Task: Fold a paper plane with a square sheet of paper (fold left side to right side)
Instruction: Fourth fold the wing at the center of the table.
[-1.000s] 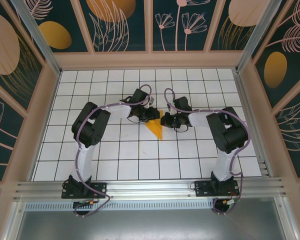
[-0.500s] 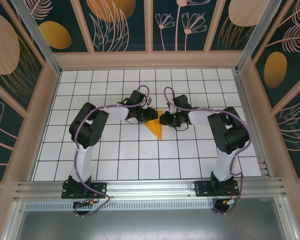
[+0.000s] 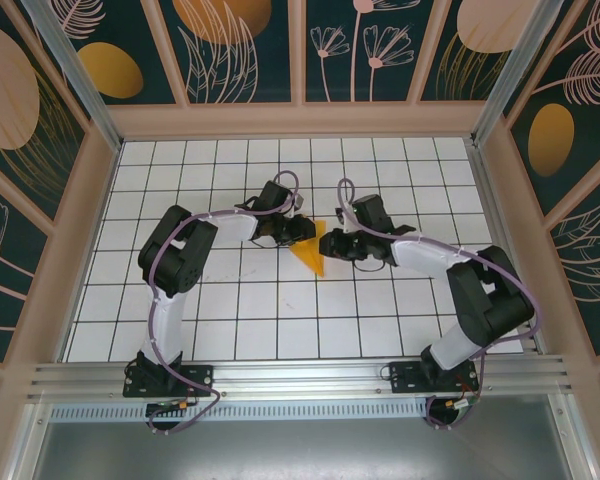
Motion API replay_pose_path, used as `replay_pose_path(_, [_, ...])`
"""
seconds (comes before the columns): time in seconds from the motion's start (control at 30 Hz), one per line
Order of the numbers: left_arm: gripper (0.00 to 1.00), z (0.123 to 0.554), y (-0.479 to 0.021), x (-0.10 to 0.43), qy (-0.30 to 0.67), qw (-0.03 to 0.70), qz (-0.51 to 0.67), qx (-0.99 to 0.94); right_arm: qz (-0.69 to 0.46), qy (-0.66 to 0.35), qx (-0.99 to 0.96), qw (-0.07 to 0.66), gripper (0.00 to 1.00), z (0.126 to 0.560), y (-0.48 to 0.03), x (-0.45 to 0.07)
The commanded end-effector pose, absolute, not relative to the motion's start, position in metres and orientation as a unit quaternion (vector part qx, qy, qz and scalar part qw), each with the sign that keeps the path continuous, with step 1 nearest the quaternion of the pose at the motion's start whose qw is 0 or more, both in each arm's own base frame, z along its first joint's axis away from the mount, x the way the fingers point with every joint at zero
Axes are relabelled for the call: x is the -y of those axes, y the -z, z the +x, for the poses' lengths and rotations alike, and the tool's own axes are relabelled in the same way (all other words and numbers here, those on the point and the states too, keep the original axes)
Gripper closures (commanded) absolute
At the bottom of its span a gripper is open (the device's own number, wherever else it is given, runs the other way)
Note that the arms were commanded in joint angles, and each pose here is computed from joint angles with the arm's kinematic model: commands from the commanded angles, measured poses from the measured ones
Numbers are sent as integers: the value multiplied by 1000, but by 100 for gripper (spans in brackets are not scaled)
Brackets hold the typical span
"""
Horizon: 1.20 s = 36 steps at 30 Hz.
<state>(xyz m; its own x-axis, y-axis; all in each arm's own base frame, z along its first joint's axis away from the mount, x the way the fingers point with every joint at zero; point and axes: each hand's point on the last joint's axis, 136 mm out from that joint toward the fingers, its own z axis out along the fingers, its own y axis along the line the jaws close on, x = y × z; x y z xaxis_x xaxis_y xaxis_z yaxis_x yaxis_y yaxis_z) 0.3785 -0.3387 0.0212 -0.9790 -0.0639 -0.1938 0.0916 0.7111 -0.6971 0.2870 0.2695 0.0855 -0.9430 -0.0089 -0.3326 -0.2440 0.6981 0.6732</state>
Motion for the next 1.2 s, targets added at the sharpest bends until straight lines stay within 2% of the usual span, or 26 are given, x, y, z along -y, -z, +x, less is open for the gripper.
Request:
replay_pose_path(0.0, [70, 353, 31, 316, 316, 49, -20, -947, -90, -410, -897, 137, 78, 273, -88, -291])
replay_pose_path(0.4, [71, 353, 30, 316, 315, 49, -19, -948, -77, -363, -924, 94, 79, 269, -44, -290])
replay_pose_path(1.17, [71, 354, 32, 315, 310, 48, -20, -949, -65, -339, -936, 74, 80, 260, -18, -279])
